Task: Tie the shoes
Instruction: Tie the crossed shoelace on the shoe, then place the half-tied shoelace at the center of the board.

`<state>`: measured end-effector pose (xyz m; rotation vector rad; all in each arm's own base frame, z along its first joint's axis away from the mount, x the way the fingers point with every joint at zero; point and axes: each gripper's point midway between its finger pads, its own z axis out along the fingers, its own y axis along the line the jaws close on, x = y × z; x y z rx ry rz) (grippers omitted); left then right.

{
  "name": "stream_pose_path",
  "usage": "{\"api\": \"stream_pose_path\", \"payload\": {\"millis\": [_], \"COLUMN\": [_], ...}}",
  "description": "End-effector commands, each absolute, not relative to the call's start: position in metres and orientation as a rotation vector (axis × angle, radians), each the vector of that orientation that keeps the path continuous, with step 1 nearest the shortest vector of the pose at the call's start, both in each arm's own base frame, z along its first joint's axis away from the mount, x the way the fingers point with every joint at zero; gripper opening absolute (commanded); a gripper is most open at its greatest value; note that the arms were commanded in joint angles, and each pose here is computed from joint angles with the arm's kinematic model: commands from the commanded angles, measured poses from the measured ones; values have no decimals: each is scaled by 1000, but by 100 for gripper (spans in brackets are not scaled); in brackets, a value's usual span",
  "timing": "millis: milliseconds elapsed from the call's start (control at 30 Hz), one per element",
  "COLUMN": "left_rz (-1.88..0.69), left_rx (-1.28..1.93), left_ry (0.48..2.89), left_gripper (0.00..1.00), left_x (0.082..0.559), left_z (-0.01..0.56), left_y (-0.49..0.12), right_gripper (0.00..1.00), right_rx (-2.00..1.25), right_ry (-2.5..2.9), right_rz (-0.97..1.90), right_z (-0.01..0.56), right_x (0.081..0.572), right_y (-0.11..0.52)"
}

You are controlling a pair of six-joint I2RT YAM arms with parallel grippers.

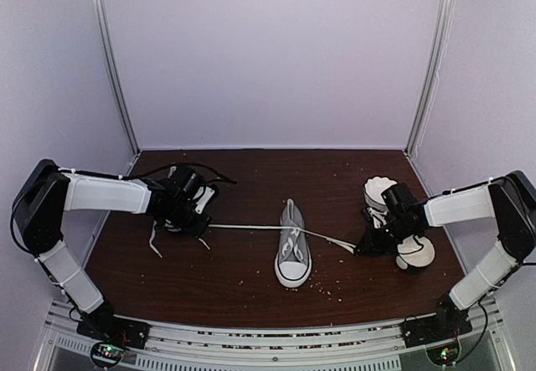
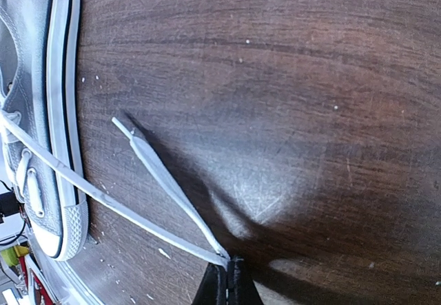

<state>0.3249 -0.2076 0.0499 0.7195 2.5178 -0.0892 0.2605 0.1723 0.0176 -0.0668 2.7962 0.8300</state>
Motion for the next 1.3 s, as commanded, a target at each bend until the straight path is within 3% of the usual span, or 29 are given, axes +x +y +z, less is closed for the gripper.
{"api": "stream_pose_path", "payload": {"millis": [0,233,500,533,633,733,967,1267], "left_rz": [-89,-282,-645,-669,-752,-769,-766,-749], "left_rx": [704,926,1102,1119,1139,1123,1137,1102], "left_ry": [2510,2231,1805,1766,1688,1633,1608,1570], "left_gripper": [0,0,0,0,0,0,0,0], "left_x": [326,311,258,251,238,239,246,254], "left_z": [56,120,224,233,258,276,277,296], "left_y": [-199,-262,-330,-335,-347,-351,-361,-365], "right_gripper": [0,0,0,2,32,44,50,48], "right_rx": [-113,-384,-658,-682,-782,-863,-1072,-1155], "right_ry": [2873,2833,2863,2868,2776,2560,1945,1793], "right_rz": [678,718,693,680,646,647,754,824], "right_z": [15,61,88,91,121,163,218,199], "right_x": [255,247,221,219,224,240,260,292], "right_y": [161,204,235,234,234,249,326,384]}}
